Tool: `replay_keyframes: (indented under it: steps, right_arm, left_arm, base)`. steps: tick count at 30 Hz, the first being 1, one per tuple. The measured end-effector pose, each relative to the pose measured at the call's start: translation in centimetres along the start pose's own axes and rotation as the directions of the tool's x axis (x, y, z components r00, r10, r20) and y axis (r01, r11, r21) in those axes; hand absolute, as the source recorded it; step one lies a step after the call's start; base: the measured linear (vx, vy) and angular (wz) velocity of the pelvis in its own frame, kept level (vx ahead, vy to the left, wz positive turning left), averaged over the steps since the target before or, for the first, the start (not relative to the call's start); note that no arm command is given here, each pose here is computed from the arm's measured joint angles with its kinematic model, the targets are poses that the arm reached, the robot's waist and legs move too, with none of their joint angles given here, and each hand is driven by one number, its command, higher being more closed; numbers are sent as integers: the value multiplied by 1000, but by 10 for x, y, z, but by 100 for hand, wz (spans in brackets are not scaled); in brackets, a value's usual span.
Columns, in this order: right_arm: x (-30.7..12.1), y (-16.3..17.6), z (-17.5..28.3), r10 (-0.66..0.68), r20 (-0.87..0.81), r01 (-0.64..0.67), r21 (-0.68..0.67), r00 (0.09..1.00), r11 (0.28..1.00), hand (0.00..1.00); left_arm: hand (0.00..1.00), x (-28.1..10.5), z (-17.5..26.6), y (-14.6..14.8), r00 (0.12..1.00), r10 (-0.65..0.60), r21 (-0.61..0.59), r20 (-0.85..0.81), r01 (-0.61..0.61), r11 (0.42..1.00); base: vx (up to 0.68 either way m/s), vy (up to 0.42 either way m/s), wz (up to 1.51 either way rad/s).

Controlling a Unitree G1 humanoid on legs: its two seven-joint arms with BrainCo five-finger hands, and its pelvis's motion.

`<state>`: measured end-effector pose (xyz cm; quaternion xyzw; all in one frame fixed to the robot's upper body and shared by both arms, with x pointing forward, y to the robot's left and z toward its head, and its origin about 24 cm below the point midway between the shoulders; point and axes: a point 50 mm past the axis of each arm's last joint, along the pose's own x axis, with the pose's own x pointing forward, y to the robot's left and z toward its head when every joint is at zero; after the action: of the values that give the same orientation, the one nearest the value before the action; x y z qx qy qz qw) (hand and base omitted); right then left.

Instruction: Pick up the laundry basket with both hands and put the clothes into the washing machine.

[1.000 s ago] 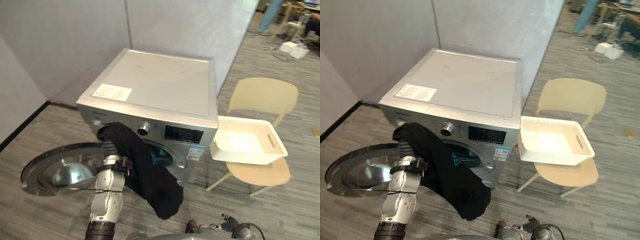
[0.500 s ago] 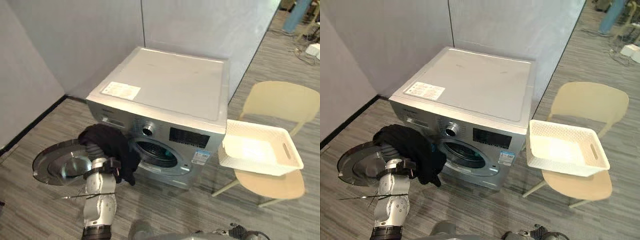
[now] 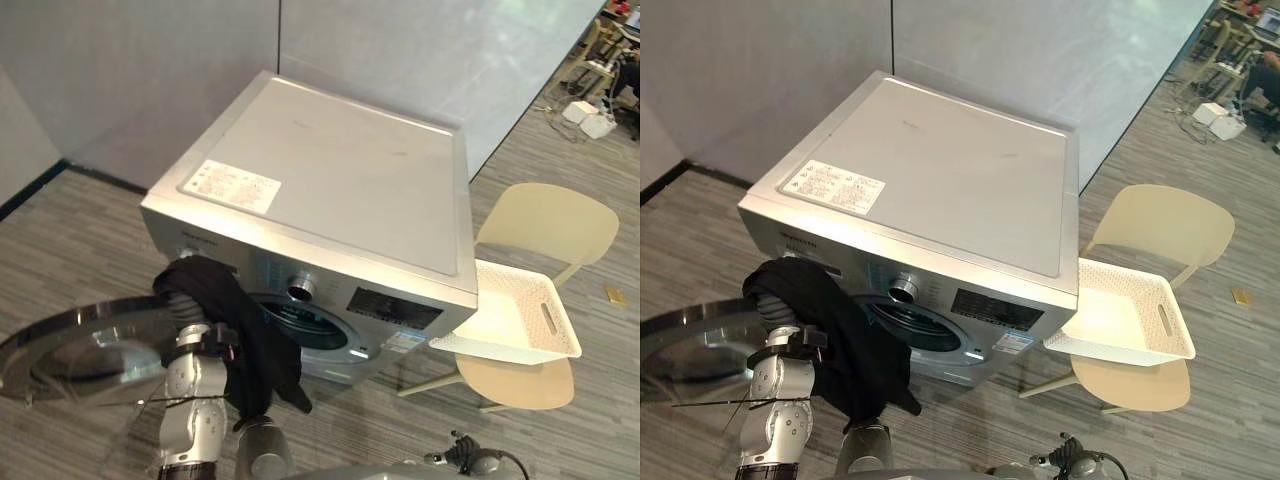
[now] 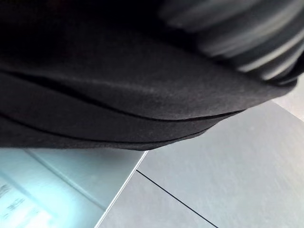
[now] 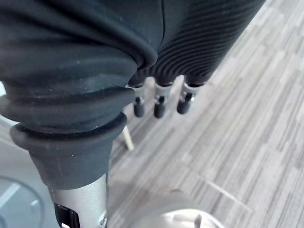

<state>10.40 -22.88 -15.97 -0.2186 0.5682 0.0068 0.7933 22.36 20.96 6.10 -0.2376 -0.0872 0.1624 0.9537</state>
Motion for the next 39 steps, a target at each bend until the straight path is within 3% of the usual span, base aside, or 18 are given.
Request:
replay_keyframes:
  steps: [7,14,20,23,26,28,32,34,39]
  right_arm:
    - [0,-10,-4,-25,1,25,-6,1000,1000,0]
    - [0,-13,13,-33,79,33,-3,996,999,0]
    - [-12,-14,104,-69,412,126,-114,909,985,0]
    - [-48,9,162,-36,671,169,-134,741,976,0]
    - [-83,29,189,30,816,162,-151,578,975,0]
    - [-97,31,197,16,854,158,-115,520,981,0]
    - [-144,20,212,-52,946,173,-5,321,985,0]
    - [-175,11,215,-106,975,169,72,198,983,0]
    - [-221,3,222,-175,984,122,176,-14,977,0]
  left_arm:
    - [100,-13,-14,-3,998,10,-22,-62,-11,1000]
    - [100,-73,-76,-23,907,-138,-208,-397,57,976]
    - [100,-63,-71,-42,893,-264,-260,-364,174,950]
    - [100,-38,-56,-42,929,-242,-241,-282,176,955]
    - [100,-8,-32,-45,974,-176,-198,-142,146,969]
    - [100,7,-15,-50,990,-136,-207,-44,124,970]
    - [100,26,23,-71,982,-122,-243,147,155,957]
    - [100,37,39,-92,968,-136,-278,210,192,941]
    - [100,64,94,-147,900,-183,-328,396,325,887]
  base:
    - [7,53,-38]
    - [-3,-109,9]
    - [-164,-124,12]
    - [-243,-71,-2]
    - [-186,-15,-10]
    - [-137,-4,-2]
    - [-66,-3,-11]
    - [-3,-2,-9]
    - [40,24,-15]
